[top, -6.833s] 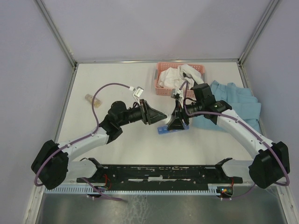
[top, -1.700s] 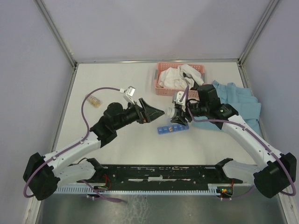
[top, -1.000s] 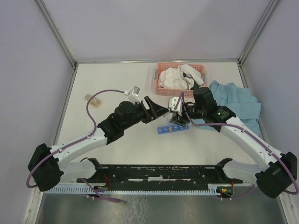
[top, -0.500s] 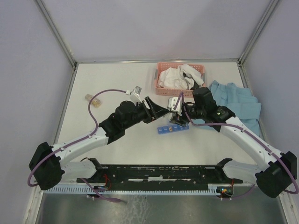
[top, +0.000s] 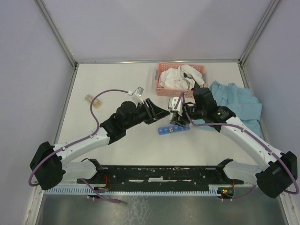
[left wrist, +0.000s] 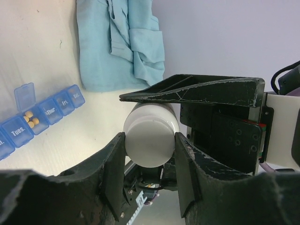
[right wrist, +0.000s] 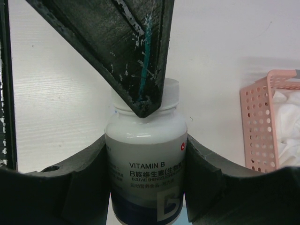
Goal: Sort the pills into containers
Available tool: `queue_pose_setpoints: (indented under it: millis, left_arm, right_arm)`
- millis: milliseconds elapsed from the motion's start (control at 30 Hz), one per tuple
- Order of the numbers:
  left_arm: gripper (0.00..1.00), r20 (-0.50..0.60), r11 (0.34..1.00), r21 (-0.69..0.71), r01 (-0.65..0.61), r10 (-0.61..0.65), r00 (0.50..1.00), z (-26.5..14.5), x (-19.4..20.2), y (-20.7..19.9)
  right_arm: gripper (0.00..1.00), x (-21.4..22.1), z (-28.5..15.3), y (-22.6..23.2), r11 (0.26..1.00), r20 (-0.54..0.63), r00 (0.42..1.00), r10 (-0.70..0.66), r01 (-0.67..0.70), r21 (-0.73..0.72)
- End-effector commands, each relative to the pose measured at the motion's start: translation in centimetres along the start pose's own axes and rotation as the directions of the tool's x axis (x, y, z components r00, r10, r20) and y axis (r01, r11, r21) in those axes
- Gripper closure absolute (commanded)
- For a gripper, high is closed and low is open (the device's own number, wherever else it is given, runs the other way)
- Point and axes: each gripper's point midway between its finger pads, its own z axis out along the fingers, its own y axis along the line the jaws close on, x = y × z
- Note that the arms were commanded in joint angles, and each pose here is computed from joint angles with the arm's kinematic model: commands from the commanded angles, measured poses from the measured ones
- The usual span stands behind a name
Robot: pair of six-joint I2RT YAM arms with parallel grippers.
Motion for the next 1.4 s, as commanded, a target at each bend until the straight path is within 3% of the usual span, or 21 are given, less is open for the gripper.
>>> queue_pose_setpoints:
  millis: [0, 300, 467, 567, 667, 733, 833, 933, 1233, 1367]
  left_arm:
    - [0.62, -0.052, 0.991, 0.101, -0.091, 0.097, 0.994, 0.2, 1.0, -1.6]
    - [0.68, -0.156, 0.914, 0.338, -0.227, 0.292, 0.944, -0.5, 3.3, -2.4]
    - [0.69, -0.226, 0.799, 0.483, -0.359, 0.51, 0.83, -1.2, 4.8, -1.6]
    - [0.68, -0.154, 0.712, 0.515, -0.477, 0.625, 0.765, -1.0, 4.4, -1.5]
    - [0.57, -0.067, 0.665, 0.489, -0.565, 0.674, 0.735, -0.9, 2.8, -1.9]
    - [0.43, -0.017, 0.667, 0.468, -0.58, 0.663, 0.749, -1.2, 1.3, -2.6]
    - [0.16, 0.03, 0.722, 0.388, -0.572, 0.61, 0.791, -1.6, -1.3, -2.9]
    - [0.03, 0.079, 0.759, 0.322, -0.566, 0.574, 0.815, -2.4, -3.1, -2.8]
    - [0.01, 0.249, 0.81, 0.312, -0.496, 0.434, 0.866, -7.8, -4.6, -5.3]
    - [0.01, 0.372, 0.877, 0.315, -0.363, 0.238, 0.897, -10.6, -5.8, -4.8]
  right_arm:
    - [0.99, -2.2, 0.2, 0.4, 0.997, 0.089, 0.995, 0.052, -0.046, -0.061]
    - [0.99, -5.3, -1.4, 2.5, 0.91, 0.232, 0.918, 0.321, -0.232, -0.343]
    - [0.99, -7.1, -1.9, 3.5, 0.796, 0.236, 0.842, 0.484, -0.313, -0.518]
    - [0.99, -7.6, -1.5, 3.2, 0.745, 0.218, 0.802, 0.556, -0.365, -0.558]
    - [0.99, -7.4, -1.3, 3.0, 0.75, 0.218, 0.8, 0.559, -0.376, -0.544]
    - [0.99, -7.4, -1.4, 3.0, 0.763, 0.224, 0.809, 0.544, -0.367, -0.532]
    - [0.99, -6.9, -1.6, 3.1, 0.802, 0.222, 0.841, 0.493, -0.341, -0.491]
    - [0.99, -6.3, -1.8, 3.0, 0.833, 0.215, 0.869, 0.446, -0.316, -0.454]
    - [0.99, -4.5, -1.4, 2.4, 0.892, 0.184, 0.917, 0.355, -0.273, -0.36]
    - [0.99, -3.9, -1.5, 2.0, 0.925, 0.175, 0.939, 0.296, -0.236, -0.299]
